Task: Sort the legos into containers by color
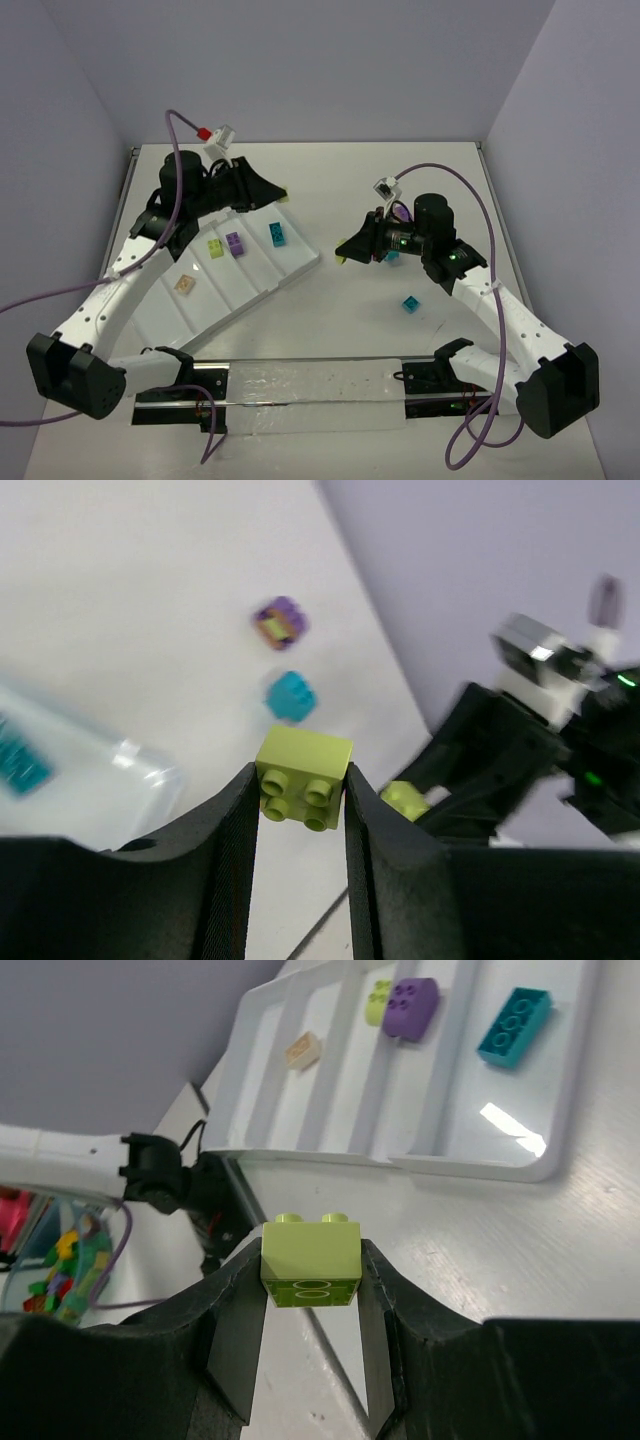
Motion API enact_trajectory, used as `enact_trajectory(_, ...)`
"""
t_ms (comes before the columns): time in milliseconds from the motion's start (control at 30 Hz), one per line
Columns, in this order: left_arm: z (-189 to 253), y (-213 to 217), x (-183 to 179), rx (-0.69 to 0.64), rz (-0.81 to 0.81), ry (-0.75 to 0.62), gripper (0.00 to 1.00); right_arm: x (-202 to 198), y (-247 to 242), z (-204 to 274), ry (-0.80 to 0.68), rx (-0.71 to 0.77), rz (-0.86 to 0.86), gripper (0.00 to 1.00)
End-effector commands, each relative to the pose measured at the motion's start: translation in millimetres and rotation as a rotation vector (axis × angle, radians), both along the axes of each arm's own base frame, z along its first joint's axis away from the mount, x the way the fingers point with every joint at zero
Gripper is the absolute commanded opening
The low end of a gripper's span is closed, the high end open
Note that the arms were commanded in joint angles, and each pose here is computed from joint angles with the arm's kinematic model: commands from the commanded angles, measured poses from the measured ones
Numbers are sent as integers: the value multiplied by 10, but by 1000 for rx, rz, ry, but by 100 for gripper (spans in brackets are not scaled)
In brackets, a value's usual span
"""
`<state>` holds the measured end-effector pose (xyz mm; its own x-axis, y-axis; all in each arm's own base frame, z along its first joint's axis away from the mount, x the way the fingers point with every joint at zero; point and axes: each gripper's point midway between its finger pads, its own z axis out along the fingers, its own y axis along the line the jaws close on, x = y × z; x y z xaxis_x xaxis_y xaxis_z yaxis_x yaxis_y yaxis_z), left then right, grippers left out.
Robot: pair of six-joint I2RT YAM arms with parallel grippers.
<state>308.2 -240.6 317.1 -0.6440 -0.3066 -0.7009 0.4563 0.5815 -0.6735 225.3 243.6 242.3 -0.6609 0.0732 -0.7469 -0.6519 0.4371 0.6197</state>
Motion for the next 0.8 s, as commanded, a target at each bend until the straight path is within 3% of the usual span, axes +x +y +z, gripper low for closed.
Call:
enact_trajectory(0, -1092, 796, 23, 313, 433, 314, 0, 182, -69, 177, -63, -32, -103, 0)
enact_trajectory(67, -1557, 1135, -113, 417, 612, 444, 0, 218, -71, 176, -56, -32, -117, 0)
enact_trajectory(200, -1894, 1442, -255, 504, 761, 507, 0, 216, -67, 163, -49, -31, -117, 0)
enact_trajectory(600, -2336, 1653, -289, 582, 894, 571, 2, 194, -82, 181, -48, -34, -121, 0)
enact_trajectory(700, -2341, 1678, -255, 593, 914, 564, 23, 193, -81, 181, -47, -35, -119, 0)
enact_trajectory(733, -2342, 1683, -245, 598, 918, 563, 33, 192, -78, 176, -45, -35, -119, 0)
enact_trajectory(767, -2330, 1683, -230, 598, 920, 560, 51, 197, -80, 178, -46, -36, -120, 0)
